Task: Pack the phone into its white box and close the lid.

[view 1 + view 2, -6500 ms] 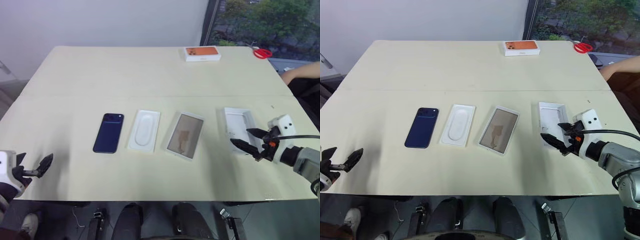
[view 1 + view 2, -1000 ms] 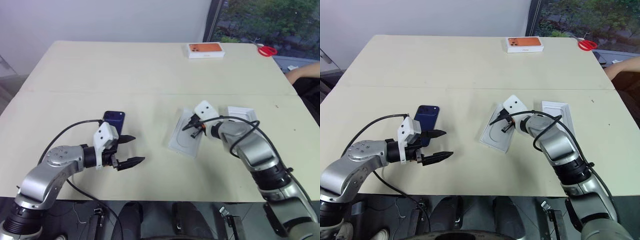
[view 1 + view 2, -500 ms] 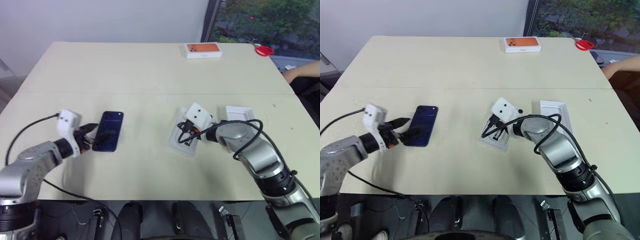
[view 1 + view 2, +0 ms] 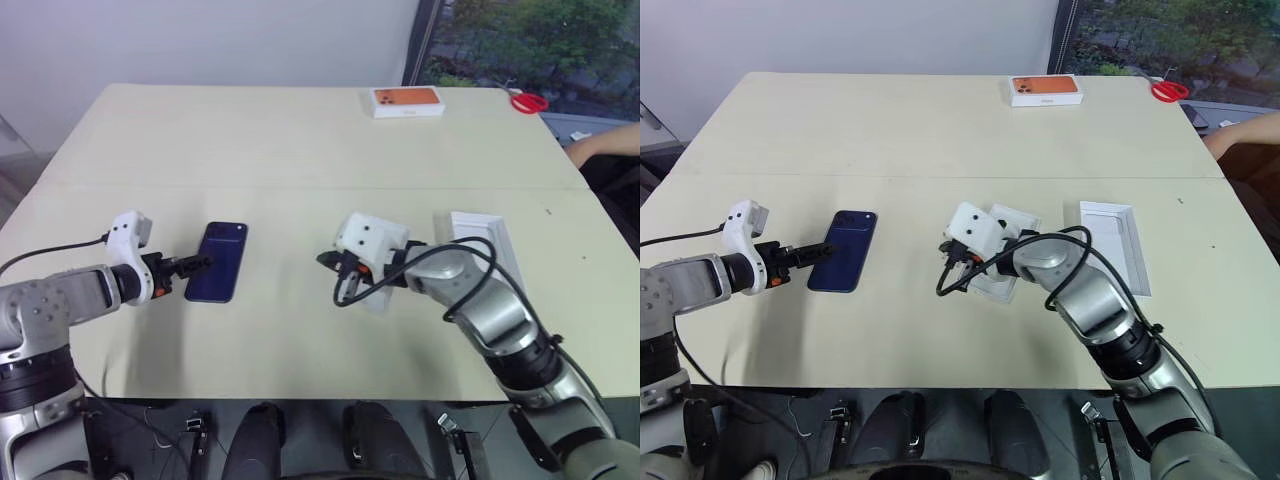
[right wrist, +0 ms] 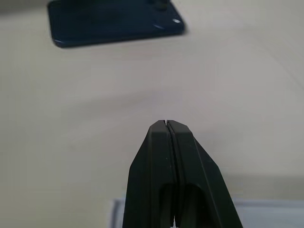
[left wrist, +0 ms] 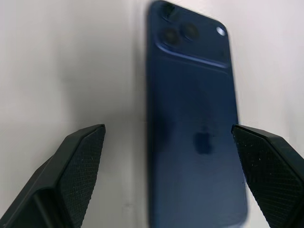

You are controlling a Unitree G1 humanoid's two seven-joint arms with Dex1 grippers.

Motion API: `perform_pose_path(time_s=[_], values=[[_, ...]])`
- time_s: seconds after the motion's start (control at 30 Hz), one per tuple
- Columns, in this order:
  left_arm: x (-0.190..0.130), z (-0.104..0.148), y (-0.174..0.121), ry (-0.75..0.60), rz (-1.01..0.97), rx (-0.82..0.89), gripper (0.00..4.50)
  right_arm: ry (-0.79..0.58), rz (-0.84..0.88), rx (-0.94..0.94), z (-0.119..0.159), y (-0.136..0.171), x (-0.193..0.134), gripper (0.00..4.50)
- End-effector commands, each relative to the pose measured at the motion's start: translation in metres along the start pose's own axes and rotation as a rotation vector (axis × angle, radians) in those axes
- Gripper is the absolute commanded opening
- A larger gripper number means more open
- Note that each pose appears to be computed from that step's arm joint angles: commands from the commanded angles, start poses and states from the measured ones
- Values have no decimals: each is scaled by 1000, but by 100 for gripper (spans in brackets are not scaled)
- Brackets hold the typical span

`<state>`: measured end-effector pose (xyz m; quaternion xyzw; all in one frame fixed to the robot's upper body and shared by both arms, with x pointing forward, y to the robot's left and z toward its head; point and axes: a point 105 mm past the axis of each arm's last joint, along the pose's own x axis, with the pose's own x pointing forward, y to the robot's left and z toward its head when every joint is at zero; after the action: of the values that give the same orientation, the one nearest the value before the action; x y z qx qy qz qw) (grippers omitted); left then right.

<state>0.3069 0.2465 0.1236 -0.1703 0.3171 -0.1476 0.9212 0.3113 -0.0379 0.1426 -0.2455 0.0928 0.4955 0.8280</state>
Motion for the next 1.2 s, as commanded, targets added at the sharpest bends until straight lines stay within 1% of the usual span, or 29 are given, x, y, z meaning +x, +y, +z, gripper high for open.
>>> perform_pose_path(time_s=[0.03,0.07,0.17,0.3,0.53,0.77,0.9,1.0,1.2], values=[[10,-18,-7,97,-48,-44,450,12,30,-36,5,8,19,3],[12,-19,-8,103,-58,-48,450,18,38,-42,5,10,22,3],[25,-27,-26,123,-137,-82,450,42,77,-65,5,22,46,3],[34,-36,-42,142,-196,-102,450,79,58,-85,0,22,66,3],[45,-47,-68,163,-281,-128,450,79,58,-102,1,23,80,3],[52,-54,-85,170,-341,-146,450,82,30,-109,-3,18,83,3],[54,-53,-90,153,-375,-191,450,77,22,-114,-4,16,81,3],[54,-51,-88,144,-370,-211,450,77,18,-114,-5,15,81,3],[51,-32,-71,77,-348,-299,450,77,15,-110,-7,15,79,3]])
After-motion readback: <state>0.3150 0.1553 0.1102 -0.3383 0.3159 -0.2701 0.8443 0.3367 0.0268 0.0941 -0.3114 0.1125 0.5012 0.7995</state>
